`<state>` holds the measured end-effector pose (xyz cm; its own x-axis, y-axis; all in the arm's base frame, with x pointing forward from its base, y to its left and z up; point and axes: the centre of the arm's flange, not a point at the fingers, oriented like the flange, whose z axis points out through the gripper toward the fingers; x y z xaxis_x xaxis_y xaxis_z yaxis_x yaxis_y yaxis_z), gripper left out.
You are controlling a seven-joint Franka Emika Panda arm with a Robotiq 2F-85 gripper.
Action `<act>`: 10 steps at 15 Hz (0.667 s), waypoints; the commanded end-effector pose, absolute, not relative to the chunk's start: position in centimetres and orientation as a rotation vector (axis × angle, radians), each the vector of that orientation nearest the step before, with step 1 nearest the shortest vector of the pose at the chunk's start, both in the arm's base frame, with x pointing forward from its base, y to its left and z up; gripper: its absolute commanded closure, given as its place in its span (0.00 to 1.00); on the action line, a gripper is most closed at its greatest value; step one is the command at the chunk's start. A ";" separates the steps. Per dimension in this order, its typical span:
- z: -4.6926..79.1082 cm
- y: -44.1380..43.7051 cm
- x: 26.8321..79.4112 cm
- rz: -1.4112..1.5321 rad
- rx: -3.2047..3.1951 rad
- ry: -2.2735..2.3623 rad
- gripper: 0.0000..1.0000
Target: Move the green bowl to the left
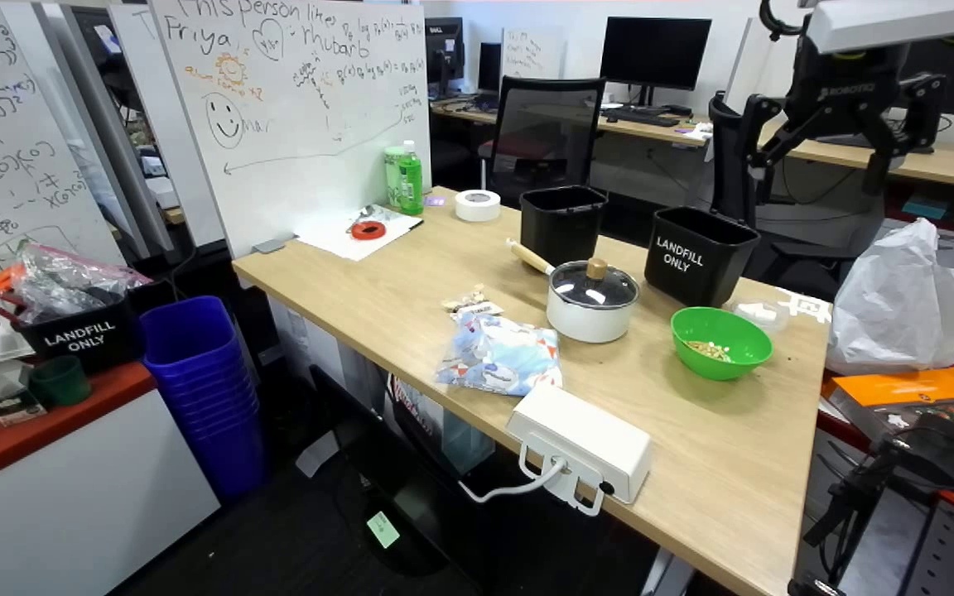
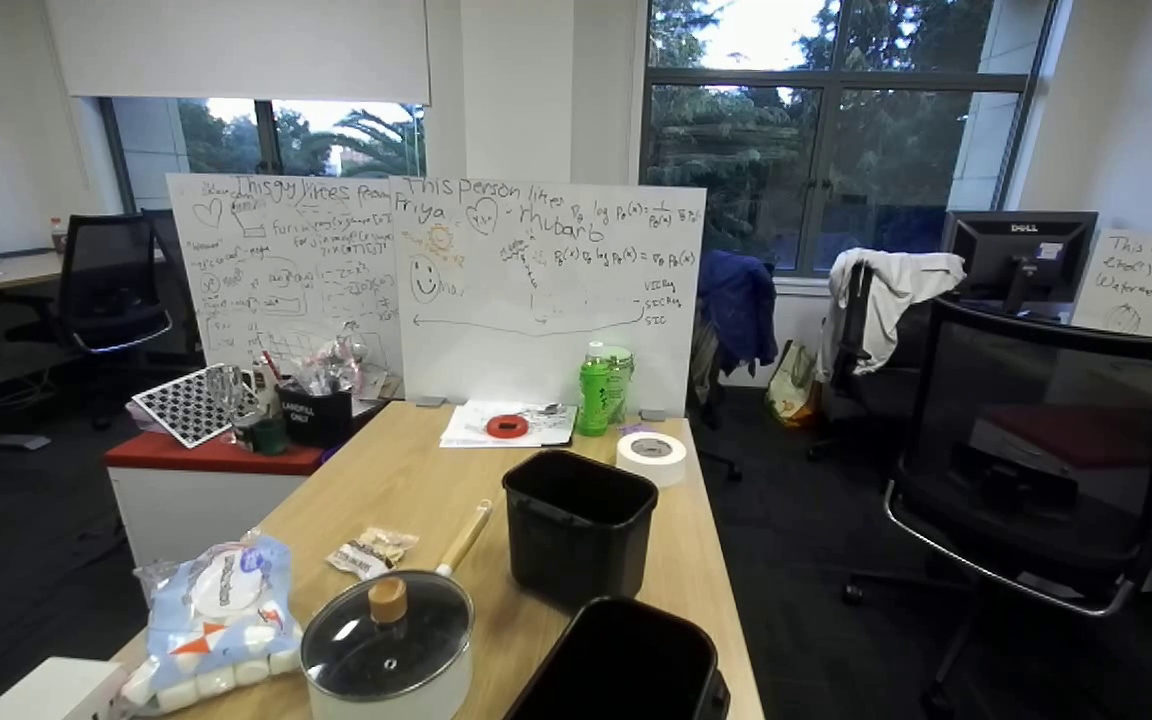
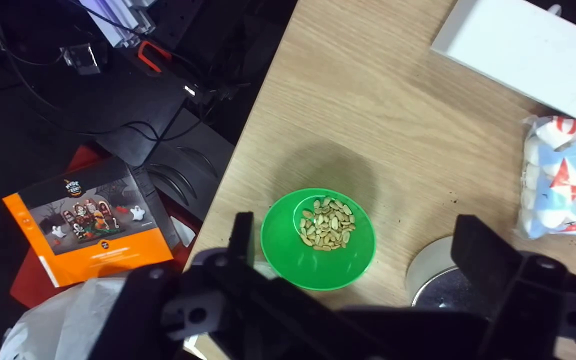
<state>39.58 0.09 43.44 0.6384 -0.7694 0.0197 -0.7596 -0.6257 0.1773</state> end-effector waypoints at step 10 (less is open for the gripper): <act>34.0 -6.7 39.7 -0.263 2.407 -2.030 0.00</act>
<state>39.64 -5.84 36.13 0.2705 -0.9562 -0.1115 -0.9535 -0.2821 0.1058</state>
